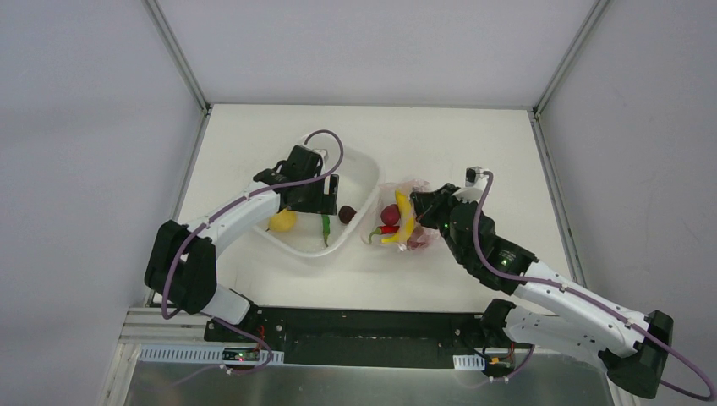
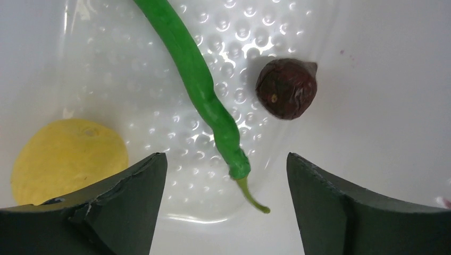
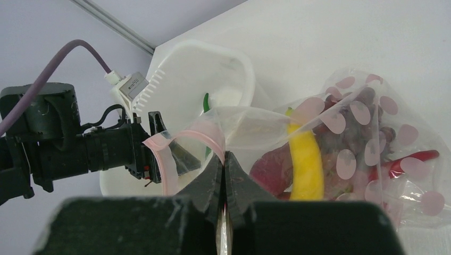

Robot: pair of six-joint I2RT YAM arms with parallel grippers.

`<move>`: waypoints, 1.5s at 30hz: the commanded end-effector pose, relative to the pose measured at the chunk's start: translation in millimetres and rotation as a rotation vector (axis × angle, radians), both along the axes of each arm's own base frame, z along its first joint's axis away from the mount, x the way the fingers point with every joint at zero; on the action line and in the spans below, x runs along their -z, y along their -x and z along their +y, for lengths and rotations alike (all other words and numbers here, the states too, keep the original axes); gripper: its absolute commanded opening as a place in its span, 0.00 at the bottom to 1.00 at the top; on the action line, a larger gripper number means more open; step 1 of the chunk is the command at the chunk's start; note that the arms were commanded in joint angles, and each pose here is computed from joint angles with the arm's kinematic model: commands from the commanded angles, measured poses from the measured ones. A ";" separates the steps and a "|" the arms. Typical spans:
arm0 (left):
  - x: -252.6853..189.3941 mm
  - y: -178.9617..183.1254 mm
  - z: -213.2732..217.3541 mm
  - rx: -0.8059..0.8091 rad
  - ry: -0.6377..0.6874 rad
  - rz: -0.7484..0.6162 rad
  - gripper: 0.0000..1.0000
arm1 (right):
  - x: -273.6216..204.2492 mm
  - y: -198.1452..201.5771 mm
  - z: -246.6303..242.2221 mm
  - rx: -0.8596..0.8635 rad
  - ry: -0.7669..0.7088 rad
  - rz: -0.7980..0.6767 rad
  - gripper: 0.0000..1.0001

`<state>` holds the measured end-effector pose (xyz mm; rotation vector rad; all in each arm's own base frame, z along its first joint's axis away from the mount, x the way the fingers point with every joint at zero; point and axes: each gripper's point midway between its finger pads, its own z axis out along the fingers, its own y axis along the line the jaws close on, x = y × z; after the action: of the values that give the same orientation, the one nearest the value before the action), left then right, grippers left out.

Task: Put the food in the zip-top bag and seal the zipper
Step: Adjust the fake vegetable in the bin, then pick up the fake fruit from the bin.

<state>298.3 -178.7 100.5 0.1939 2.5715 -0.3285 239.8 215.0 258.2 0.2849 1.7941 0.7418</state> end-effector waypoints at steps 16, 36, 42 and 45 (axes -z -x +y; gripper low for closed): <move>9.4 -14.5 109.1 -0.439 -0.407 -0.058 0.99 | 3.1 6.3 9.3 -0.145 0.142 -0.118 0.00; 13.1 -5.1 89.7 -0.341 -0.271 0.022 0.41 | -4.1 -6.6 3.8 -0.071 0.089 -0.097 0.00; -49.3 -4.3 70.0 -0.281 -0.114 -0.132 0.37 | -2.4 -6.6 7.0 -0.076 0.083 -0.039 0.00; -80.3 0.0 55.5 -0.238 -0.008 -0.200 0.36 | -2.4 -4.5 12.5 -0.093 0.060 -0.005 0.00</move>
<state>300.3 -99.8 134.7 -0.1417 2.4785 -0.0048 241.9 223.8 240.3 0.0988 1.8401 0.6983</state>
